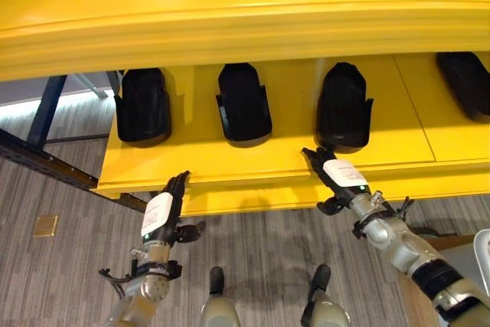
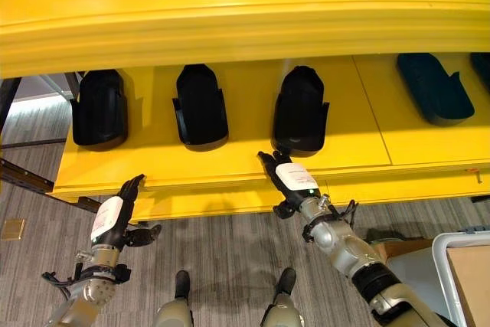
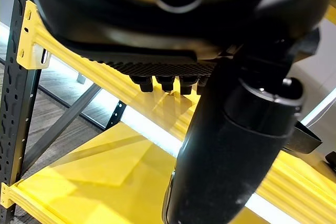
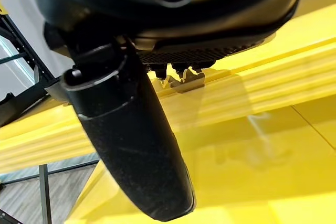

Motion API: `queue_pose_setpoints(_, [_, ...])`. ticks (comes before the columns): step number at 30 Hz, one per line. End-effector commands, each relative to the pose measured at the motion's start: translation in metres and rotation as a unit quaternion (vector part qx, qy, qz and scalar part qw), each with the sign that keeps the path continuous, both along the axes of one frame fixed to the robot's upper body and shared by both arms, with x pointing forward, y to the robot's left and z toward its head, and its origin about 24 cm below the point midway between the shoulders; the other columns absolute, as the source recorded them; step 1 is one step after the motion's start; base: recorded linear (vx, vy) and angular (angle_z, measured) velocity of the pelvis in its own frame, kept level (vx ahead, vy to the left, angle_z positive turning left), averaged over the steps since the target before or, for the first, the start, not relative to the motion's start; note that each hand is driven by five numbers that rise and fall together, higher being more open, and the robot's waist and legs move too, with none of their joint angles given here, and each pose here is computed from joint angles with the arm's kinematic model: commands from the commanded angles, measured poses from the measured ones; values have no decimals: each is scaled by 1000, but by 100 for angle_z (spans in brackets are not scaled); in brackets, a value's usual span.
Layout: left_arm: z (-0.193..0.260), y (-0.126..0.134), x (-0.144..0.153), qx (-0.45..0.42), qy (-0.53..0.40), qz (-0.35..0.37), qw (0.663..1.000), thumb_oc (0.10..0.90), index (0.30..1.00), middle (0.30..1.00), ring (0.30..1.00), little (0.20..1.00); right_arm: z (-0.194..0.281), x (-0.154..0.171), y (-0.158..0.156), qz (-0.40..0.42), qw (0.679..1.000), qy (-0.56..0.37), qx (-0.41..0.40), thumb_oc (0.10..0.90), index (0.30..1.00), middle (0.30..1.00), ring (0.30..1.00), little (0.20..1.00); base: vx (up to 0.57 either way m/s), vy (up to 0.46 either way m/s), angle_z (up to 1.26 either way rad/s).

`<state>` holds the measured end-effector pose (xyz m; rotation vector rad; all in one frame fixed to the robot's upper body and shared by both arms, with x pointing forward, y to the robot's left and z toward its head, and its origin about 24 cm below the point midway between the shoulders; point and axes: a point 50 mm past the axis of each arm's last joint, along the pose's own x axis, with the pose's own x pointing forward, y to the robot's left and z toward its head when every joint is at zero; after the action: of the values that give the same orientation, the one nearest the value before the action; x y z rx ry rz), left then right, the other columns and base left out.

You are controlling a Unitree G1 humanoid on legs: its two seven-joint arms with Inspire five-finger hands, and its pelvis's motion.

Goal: Move parts from the plastic box to the shelf.

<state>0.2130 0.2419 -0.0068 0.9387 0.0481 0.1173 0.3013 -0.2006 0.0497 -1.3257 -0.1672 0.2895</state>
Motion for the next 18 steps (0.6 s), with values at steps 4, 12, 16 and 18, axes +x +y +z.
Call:
queue_pose_setpoints(4, [-20, 53, -20, 52, 115, 72, 989, 900, 1000, 1000, 1000, 1000, 54, 25, -2, 14, 995, -92, -23, 900, 1000, 1000, 1000, 1000, 0, 0, 0])
queue_pose_setpoints(12, [-22, 54, -22, 49, 124, 75, 988, 900, 1000, 1000, 1000, 1000, 66, 32, -8, 10, 994, -101, -44, 900, 1000, 1000, 1000, 1000, 0, 0, 0])
queue_pose_setpoints(16, [-23, 55, -22, 50, 126, 76, 988, 900, 1000, 1000, 1000, 1000, 70, 35, -10, 10, 993, -102, -55, 900, 1000, 1000, 1000, 1000, 0, 0, 0])
queue_pose_setpoints(18, [-23, 55, -22, 49, 126, 75, 988, 900, 1000, 1000, 1000, 1000, 71, 36, -11, 8, 993, -103, -58, 900, 1000, 1000, 1000, 1000, 0, 0, 0])
